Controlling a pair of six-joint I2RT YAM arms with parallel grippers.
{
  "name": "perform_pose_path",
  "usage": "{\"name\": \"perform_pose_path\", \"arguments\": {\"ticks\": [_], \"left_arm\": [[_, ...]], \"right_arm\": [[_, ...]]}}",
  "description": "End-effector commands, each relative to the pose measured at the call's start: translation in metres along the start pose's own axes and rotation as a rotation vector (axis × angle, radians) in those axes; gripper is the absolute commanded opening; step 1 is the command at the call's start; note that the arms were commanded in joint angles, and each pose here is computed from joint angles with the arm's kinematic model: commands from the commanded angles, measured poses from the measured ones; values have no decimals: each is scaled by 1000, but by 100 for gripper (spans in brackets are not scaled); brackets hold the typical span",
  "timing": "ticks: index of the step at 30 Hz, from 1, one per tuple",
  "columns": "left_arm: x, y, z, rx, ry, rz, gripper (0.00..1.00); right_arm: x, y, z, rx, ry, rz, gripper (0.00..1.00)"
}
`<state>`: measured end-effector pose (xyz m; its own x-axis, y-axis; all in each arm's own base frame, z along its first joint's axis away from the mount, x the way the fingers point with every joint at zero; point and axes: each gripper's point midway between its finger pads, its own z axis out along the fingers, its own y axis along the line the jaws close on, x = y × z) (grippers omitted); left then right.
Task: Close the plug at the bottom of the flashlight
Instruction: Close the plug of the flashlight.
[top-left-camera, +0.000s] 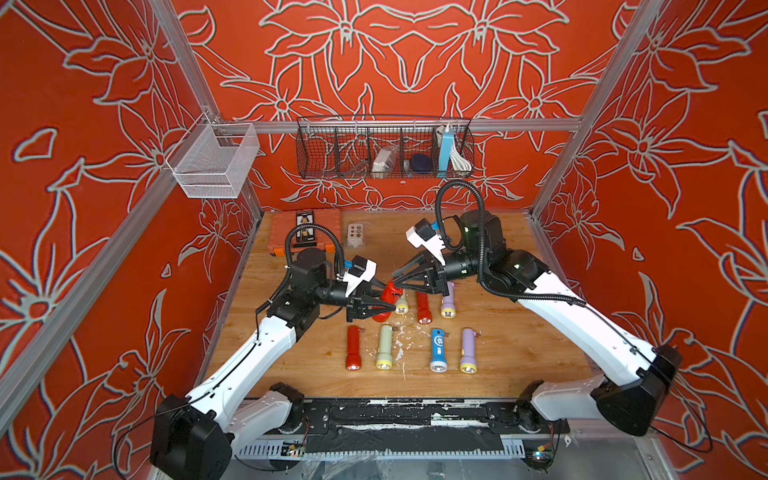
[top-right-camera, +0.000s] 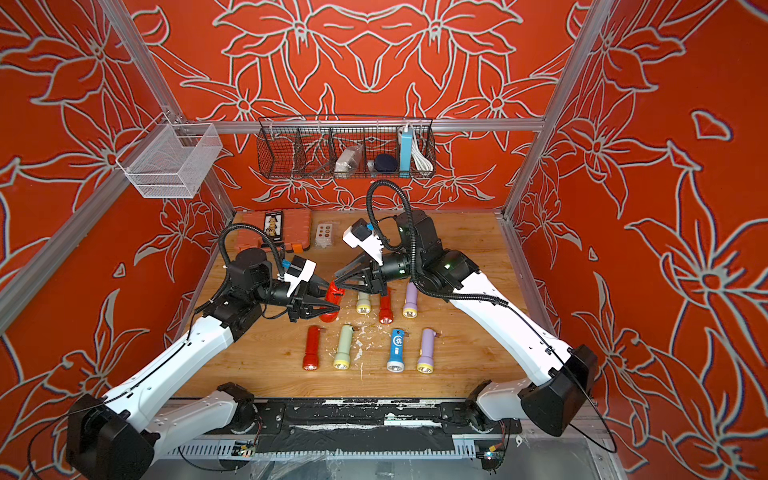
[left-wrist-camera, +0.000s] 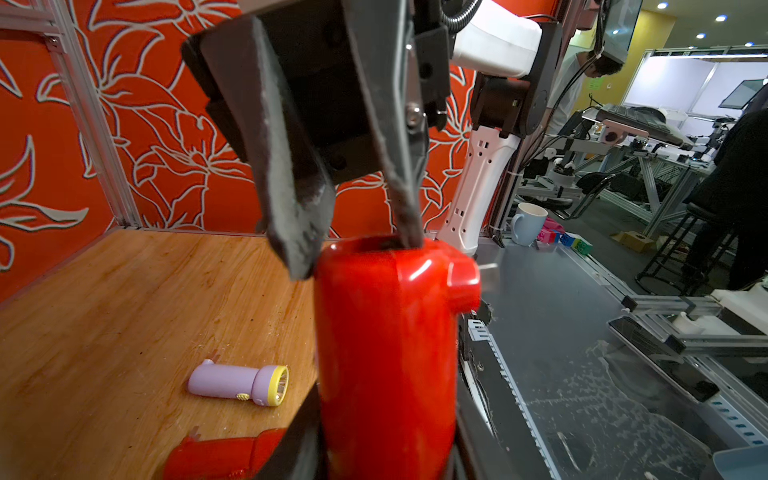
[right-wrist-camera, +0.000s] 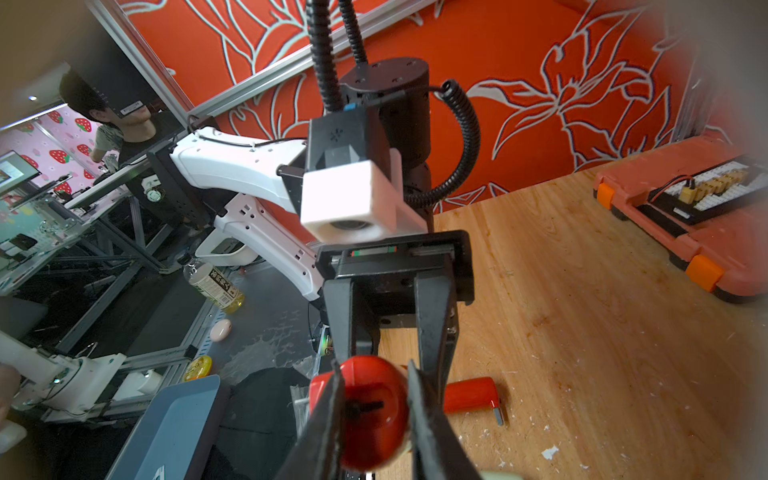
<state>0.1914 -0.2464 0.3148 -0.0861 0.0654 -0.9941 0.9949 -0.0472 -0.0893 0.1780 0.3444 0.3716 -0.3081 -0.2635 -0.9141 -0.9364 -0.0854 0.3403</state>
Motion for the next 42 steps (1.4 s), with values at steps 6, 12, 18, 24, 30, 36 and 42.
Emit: {"name": "perform_pose_path", "arguments": {"ticks": [6,12,18,24,30,36,42], "left_arm": [[-37,-15,-5,7,-48,204,0],[-36,-17,-5,12,-46,202,0],[-28,-19,-4,26,-37,184,0],[-28,-30,-7,27,-42,203,0],[-24,-31,-9,9,-36,202,0],[-19,-13,-11,-122,-24,201,0],[-3,14,-17,-288,0,142,0]], "right_arm": [[49,-14,16,7,125,102,0],[45,-23,10,96,129,67,0],[24,-67,-9,381,112,10,0],[0,-94,-13,496,142,-47,0],[-8,-109,-16,559,146,-65,0],[6,-133,-28,710,152,-3,11],[49,-167,-62,981,170,87,33]]}}
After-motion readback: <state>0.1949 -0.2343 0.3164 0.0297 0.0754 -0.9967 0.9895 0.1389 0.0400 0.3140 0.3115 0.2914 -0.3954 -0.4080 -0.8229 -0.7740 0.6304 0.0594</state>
